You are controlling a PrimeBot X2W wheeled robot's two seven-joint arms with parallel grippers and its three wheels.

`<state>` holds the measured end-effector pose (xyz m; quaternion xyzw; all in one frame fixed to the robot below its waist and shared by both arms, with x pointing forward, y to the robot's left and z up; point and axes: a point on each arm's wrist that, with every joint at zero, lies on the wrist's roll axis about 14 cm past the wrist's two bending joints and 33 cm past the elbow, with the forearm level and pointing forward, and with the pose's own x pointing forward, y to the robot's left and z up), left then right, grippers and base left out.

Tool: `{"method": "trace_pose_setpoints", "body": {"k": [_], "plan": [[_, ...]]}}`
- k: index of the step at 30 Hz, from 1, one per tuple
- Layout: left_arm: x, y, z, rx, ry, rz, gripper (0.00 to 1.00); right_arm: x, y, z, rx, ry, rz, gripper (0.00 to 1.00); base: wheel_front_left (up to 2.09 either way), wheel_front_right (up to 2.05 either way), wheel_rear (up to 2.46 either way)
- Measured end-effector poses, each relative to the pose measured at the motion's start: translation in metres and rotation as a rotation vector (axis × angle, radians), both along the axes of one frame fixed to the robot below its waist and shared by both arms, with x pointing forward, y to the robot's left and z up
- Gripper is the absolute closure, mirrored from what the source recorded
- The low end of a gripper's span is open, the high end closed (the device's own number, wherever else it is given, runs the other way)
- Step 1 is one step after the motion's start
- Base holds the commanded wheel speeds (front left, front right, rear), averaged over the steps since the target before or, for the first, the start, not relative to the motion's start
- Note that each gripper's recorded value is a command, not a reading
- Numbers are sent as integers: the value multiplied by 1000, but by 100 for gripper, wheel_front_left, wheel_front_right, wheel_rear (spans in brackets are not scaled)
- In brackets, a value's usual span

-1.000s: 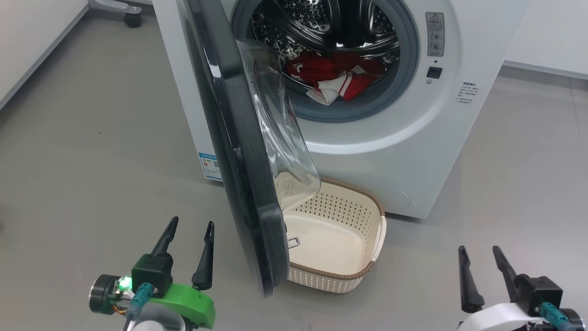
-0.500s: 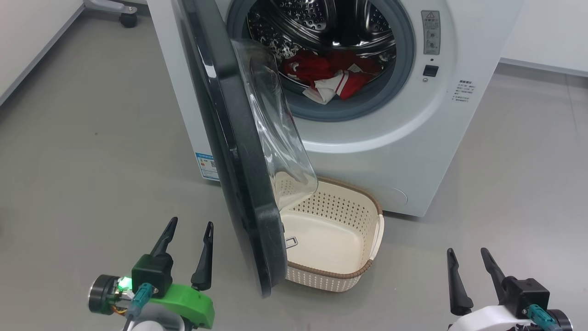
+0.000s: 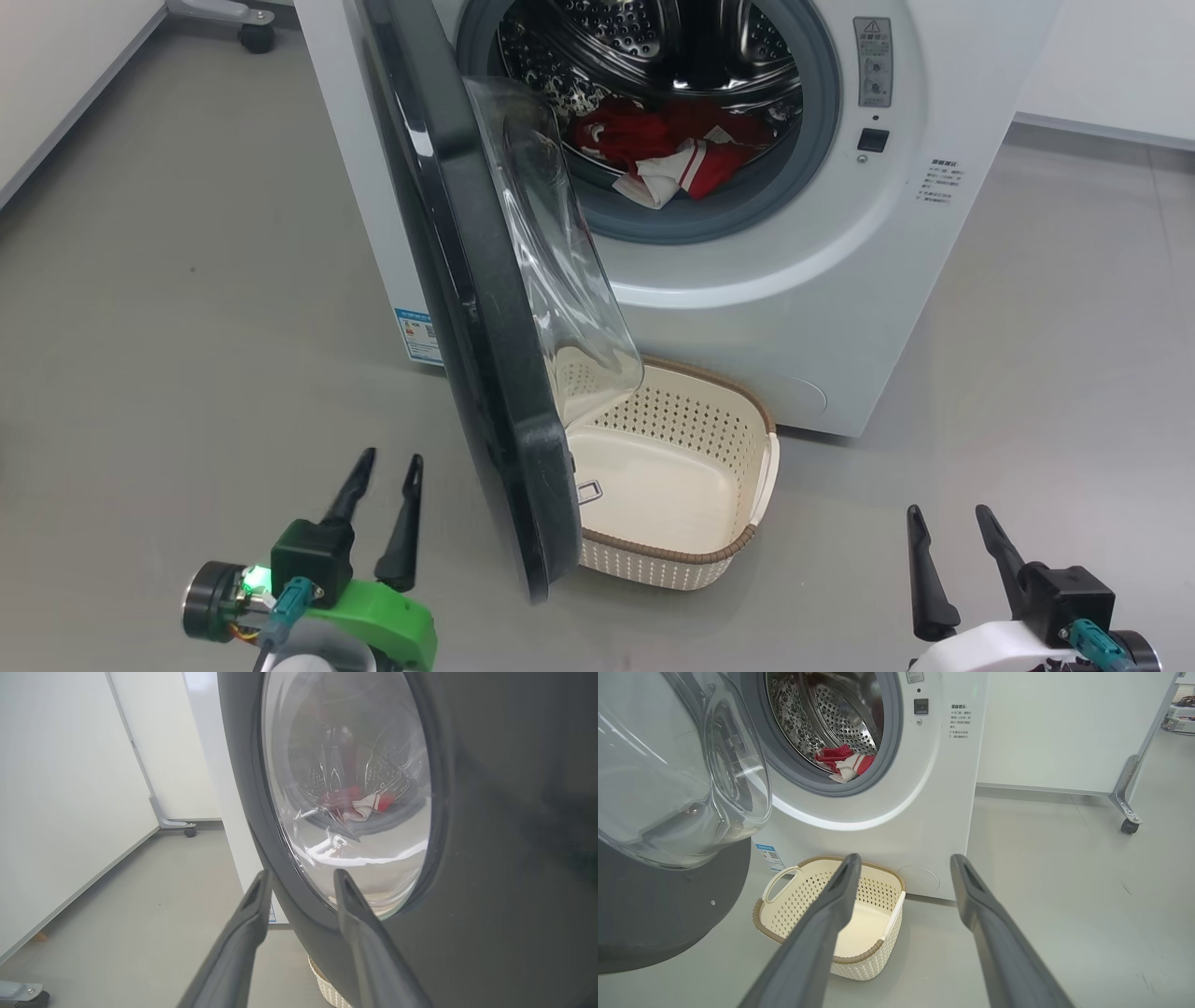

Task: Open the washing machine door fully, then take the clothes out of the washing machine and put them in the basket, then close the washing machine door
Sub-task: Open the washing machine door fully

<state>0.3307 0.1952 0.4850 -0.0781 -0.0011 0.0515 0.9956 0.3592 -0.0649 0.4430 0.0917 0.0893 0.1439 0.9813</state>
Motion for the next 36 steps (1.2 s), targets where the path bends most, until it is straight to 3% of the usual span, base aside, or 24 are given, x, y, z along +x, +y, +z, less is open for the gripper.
{"method": "trace_pose_setpoints", "body": {"k": [11,18,28,36], "plan": [[-1,0,-2,-2,4,-1,100,0,-2,1,2,-1,-12,0,0,0,0],[2,20,19,1,-59,69,100,-1,-3,1,-1,-4,-16,0,0,0,0],[17,32,111,50,-329,102,100,-1,-6,4,2,-12,-35,0,0,0,0],[13,12,189,98,-568,37,100,-1,-10,5,-4,-17,-49,0,0,0,0]]}}
